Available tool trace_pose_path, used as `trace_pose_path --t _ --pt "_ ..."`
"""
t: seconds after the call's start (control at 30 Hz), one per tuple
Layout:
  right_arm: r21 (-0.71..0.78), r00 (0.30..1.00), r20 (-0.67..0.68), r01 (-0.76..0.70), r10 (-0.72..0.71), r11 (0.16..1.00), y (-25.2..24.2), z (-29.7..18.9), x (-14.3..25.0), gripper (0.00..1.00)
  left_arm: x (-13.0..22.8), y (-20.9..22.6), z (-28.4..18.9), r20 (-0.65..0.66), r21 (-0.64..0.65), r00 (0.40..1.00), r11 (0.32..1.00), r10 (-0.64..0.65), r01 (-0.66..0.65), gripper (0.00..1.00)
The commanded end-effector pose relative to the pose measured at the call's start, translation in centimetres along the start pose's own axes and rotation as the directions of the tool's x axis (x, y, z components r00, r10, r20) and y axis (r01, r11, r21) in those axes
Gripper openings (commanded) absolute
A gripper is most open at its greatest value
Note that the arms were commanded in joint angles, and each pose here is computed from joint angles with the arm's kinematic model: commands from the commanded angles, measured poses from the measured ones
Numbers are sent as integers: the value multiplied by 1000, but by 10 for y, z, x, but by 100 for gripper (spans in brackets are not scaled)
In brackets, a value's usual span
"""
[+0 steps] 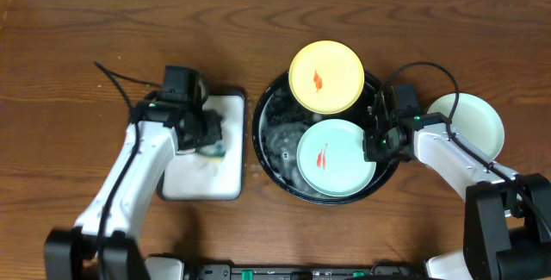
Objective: Clean dirty plates on tray and stack at the side
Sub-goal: 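Pick up the green sponge from the foam tray with the left gripper, then scrub the held plate with the sponge in the left gripper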
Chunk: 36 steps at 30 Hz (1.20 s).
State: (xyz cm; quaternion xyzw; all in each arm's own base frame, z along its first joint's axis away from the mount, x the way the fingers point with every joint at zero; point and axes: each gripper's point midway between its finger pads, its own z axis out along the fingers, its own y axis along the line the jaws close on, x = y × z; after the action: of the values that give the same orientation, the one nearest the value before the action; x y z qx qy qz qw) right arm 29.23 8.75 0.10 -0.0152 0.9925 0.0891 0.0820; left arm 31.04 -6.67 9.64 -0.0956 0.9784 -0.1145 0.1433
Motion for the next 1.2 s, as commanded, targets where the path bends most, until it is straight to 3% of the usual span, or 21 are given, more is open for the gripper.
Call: trace_pose_path --t 0.0,0.27,0.67,0.9,1.0,1.17 --pt "43 999 -45 -26 28 999 -8 12 12 1 -2 -59 -22 11 240 1000 971 -11 9 8" --pt "42 999 -41 -26 27 999 -8 12 11 1 27 -150 4 1 340 995 936 98 -92 7" --pt "42 999 -41 -26 27 999 -8 12 11 1 107 -219 103 -211 336 975 942 64 11 7" --pt "42 999 -44 -26 28 999 -8 12 12 1 97 -174 149 -96 99 993 994 65 -55 7" --pt "43 998 -47 -26 28 999 -8 12 12 1 85 -142 150 -42 -47 996 996 78 -80 8" --pt "43 999 -47 -26 28 999 -8 12 12 1 70 -132 135 2 -112 991 985 132 -131 7"
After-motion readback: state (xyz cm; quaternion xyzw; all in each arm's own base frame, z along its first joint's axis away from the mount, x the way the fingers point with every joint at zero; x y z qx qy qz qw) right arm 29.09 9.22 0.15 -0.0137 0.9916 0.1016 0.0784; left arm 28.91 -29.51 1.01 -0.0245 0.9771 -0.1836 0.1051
